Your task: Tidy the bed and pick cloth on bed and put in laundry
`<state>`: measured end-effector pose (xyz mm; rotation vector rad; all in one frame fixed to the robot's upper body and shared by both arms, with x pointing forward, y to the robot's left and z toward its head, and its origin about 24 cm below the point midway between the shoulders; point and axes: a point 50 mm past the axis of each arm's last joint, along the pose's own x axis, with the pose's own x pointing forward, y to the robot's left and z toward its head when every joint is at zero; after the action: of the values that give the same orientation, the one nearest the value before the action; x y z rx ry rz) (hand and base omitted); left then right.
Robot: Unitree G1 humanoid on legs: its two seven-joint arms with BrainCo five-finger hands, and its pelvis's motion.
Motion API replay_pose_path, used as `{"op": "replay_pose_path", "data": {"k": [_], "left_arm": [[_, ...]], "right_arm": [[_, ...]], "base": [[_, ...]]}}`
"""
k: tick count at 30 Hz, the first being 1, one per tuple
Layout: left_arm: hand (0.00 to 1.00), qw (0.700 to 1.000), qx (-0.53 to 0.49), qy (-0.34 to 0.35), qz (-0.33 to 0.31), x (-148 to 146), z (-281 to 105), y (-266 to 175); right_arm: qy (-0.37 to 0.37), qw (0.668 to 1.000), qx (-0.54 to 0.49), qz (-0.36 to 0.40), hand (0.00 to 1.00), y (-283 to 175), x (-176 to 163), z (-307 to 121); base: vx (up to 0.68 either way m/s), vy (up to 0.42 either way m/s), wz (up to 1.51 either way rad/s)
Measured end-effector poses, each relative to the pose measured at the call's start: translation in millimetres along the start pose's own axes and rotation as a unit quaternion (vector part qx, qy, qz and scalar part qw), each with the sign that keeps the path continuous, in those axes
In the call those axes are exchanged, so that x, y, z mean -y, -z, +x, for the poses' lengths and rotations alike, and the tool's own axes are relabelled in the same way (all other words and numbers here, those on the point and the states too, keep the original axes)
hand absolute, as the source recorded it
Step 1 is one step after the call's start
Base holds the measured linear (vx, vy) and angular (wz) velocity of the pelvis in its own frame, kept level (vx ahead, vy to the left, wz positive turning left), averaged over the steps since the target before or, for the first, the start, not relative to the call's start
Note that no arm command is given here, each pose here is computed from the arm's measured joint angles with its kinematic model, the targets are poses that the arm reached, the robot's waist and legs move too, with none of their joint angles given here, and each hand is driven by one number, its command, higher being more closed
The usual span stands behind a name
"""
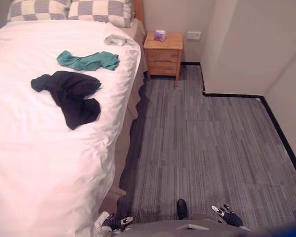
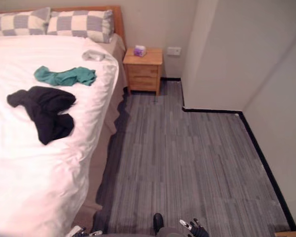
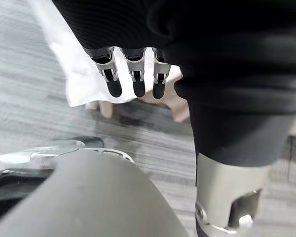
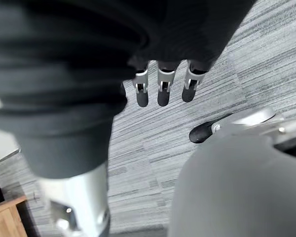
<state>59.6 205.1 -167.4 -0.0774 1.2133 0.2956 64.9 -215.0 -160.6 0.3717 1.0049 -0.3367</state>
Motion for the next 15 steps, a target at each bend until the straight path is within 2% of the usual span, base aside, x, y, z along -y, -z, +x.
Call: {"op": "replay_pose_path", "data": {"k": [4,7,15], "left_arm": [[0.00,0.999,0.006,0.004,-0.034,-3.5,-1.4,3.4],[0.00,0.995,0.007,-0.014,-0.098,-11.0,-5.9,17.5],[0.00,0.994,0.046,0.029,-0.099,2.1,-4.3,-2.1]], "right_arm": [[0.019,0.999,0.035,0.012,0.00,-3.8,3.5,-2.9],[0.024,0.998,0.053,0.003,0.00,-7.9,3.9,-5.0],[0.013,0.998,0.053,-0.001,0.00,-2.0,7.0,-8.5]], "base": [[-0.02,-0.051,-0.50],[0.16,-0.129,-0.74],[0.27,-0.121,-0.15]]}}
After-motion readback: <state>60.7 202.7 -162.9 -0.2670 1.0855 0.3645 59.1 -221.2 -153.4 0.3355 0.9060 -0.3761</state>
